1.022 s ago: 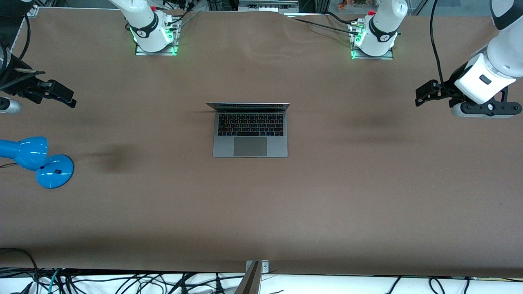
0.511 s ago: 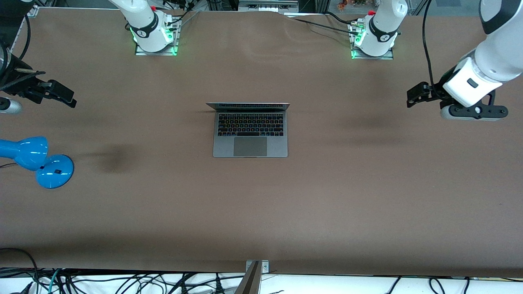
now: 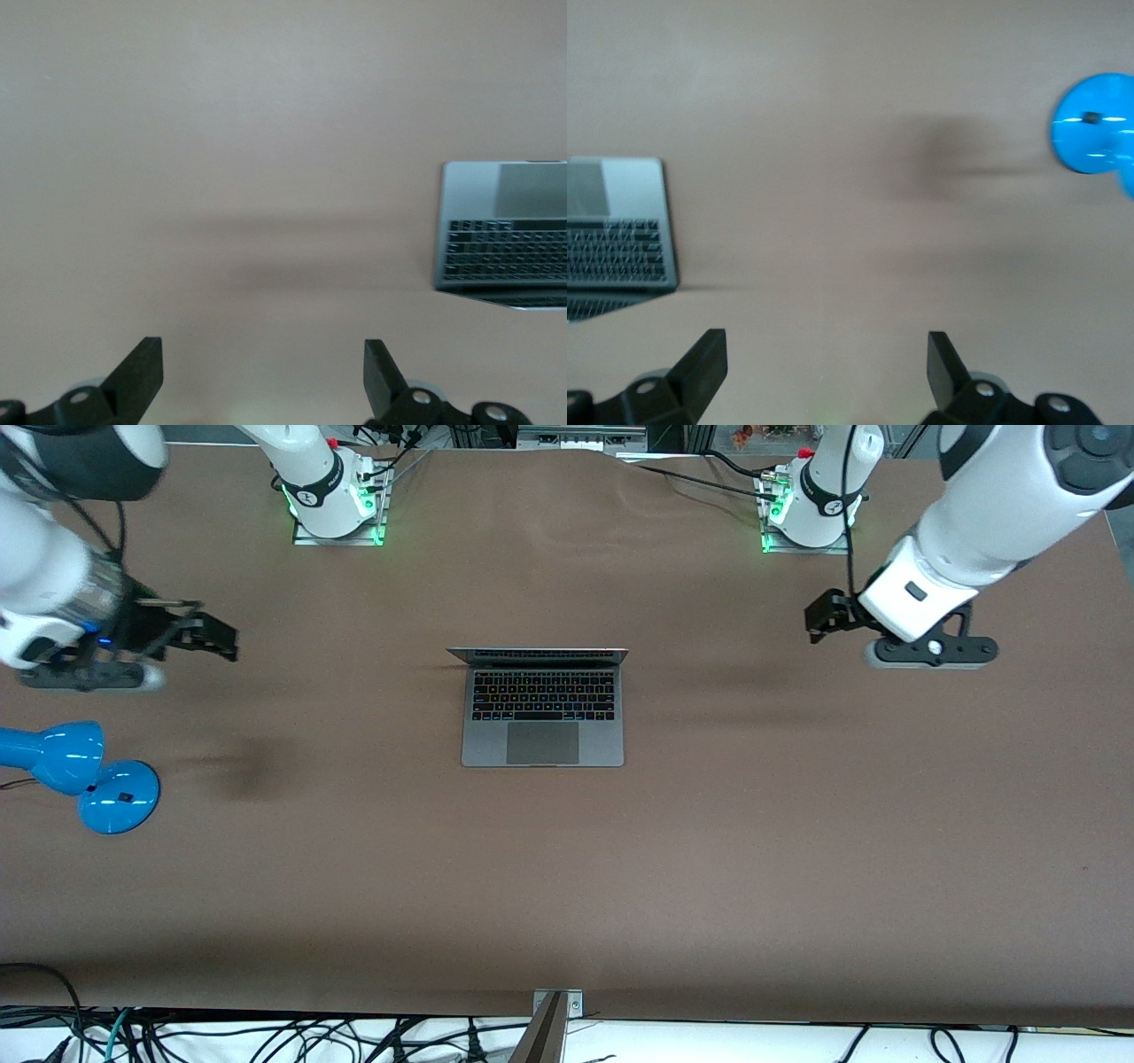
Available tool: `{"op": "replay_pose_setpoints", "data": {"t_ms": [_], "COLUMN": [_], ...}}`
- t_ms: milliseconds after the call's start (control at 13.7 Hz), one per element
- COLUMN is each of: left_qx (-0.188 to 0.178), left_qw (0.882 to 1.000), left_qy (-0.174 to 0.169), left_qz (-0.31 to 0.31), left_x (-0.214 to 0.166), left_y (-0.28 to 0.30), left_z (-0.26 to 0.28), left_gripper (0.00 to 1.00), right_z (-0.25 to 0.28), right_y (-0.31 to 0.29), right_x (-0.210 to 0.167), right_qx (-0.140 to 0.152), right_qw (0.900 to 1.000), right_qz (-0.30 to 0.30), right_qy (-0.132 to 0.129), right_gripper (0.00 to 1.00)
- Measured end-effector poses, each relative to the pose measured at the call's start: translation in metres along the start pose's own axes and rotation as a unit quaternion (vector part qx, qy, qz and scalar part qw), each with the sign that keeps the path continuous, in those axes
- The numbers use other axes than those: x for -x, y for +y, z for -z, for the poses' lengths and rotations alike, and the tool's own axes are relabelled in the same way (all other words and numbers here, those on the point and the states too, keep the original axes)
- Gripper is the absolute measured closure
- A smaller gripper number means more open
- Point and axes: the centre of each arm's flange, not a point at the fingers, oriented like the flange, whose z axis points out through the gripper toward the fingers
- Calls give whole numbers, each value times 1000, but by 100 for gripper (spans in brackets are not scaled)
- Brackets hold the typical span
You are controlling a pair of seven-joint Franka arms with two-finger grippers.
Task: Close laptop with both arms from behind
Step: 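Move the left gripper and the right gripper toward the laptop lid, then lower both grippers behind the lid and push it toward the keyboard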
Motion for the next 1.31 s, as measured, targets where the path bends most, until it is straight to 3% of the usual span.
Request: {"op": "replay_pose_setpoints", "data": {"t_ms": [219,438,584,803,1022,1096,1242,1315], "left_qx": [10,3,-4,-8,-13,-14,-2,4], "left_qw": [1000,999,999,997,994,993,990,989], "left_qy": [-13,-28,-38,-52,-78,-88,-110,-116], "left_qz": [11,26,35,49,76,82,92,94], "left_x": [11,27,41,56,69,73,75,74], "left_y": [29,69,103,150,187,197,213,217], "left_z": [-8,-24,-43,-78,-113,-124,-142,-150], "left_gripper": [0,3,6,8,21,21,36,37], "right_z": [-17,-27,-36,-54,-80,-89,-106,-115], "right_y": [-63,-105,-130,-164,-214,-231,-260,-274], "right_x": [6,20,29,35,45,49,55,58], "right_qx": [-4,-11,-34,-56,-54,-49,-39,-36], "right_qw": [998,995,991,986,984,983,984,984], "right_qz": [45,77,91,100,94,94,89,84], "right_qy": [-30,-63,-90,-120,-143,-147,-150,-151], "right_gripper": [14,51,73,99,99,99,99,99]}}
